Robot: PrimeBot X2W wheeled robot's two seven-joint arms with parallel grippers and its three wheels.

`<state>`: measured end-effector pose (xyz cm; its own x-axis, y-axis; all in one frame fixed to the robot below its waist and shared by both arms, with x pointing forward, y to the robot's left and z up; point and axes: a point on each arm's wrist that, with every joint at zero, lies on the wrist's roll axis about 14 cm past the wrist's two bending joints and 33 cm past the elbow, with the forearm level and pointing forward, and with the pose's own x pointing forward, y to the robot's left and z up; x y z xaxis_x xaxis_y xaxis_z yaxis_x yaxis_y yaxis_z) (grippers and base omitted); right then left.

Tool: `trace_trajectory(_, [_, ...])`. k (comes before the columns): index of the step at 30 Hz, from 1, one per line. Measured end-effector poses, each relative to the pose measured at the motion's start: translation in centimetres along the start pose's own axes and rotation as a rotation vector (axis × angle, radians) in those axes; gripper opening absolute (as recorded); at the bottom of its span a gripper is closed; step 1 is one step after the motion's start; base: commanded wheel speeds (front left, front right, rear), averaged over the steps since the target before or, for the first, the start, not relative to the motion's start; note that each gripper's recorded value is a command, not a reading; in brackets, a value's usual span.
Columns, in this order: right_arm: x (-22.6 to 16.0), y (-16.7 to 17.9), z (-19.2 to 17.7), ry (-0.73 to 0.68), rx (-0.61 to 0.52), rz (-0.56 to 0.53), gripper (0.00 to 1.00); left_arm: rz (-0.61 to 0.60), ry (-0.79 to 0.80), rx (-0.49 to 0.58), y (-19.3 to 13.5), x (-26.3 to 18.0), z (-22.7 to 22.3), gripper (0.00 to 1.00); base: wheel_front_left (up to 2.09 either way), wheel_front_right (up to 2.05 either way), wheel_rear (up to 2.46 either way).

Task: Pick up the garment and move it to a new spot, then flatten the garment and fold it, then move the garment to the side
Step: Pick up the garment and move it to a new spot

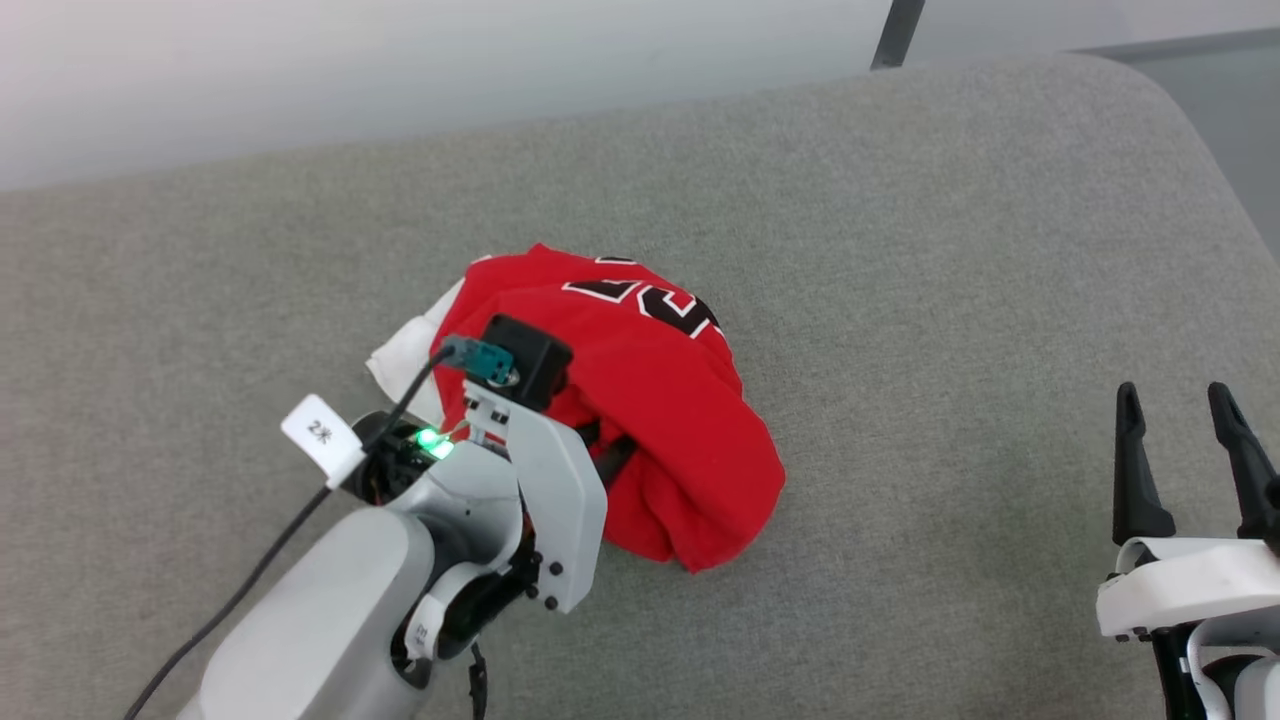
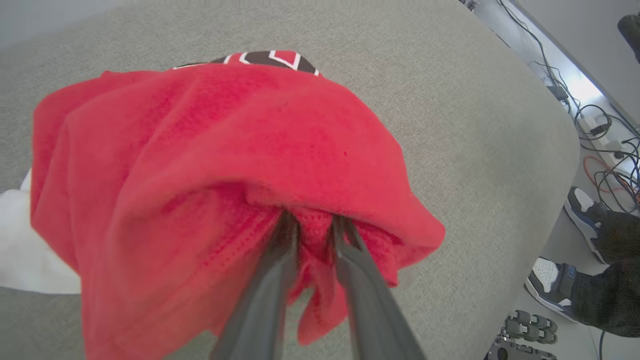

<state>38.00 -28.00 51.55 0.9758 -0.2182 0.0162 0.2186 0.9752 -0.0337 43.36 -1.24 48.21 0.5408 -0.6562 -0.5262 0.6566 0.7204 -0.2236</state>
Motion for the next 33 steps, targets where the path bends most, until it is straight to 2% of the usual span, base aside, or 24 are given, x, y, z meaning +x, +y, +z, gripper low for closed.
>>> trace_trajectory(1, [0.0, 0.1, 0.1, -0.003, 0.000, 0.004, 1.00, 0.000, -0.006, -0.006, 0.0, -0.1, 0.2, 1.00, 0.00, 0.00, 0.00])
trace_trajectory(8, [-0.2, 2.4, 1.7, -0.043, -0.004, 0.073, 1.00, 0.004, -0.104, -0.026, -0.3, -2.5, 3.0, 1.00, 0.00, 0.00, 0.00])
trace_trajectory(20, [-1.9, 4.4, 4.0, -0.111, -0.021, 0.152, 1.00, 0.181, -0.465, -0.018, 3.0, -12.3, 7.9, 1.00, 0.00, 0.00, 0.00])
trace_trajectory(27, [-2.2, 5.1, 4.6, -0.133, -0.032, 0.186, 1.00, 0.349, -0.605, -0.012, 6.5, -18.4, 6.5, 1.00, 0.00, 0.00, 0.00])
trace_trajectory(33, [-2.7, 5.4, 4.8, -0.150, -0.051, 0.206, 1.00, 0.492, -0.715, 0.035, 8.4, -23.0, 4.4, 1.00, 0.00, 0.00, 0.00])
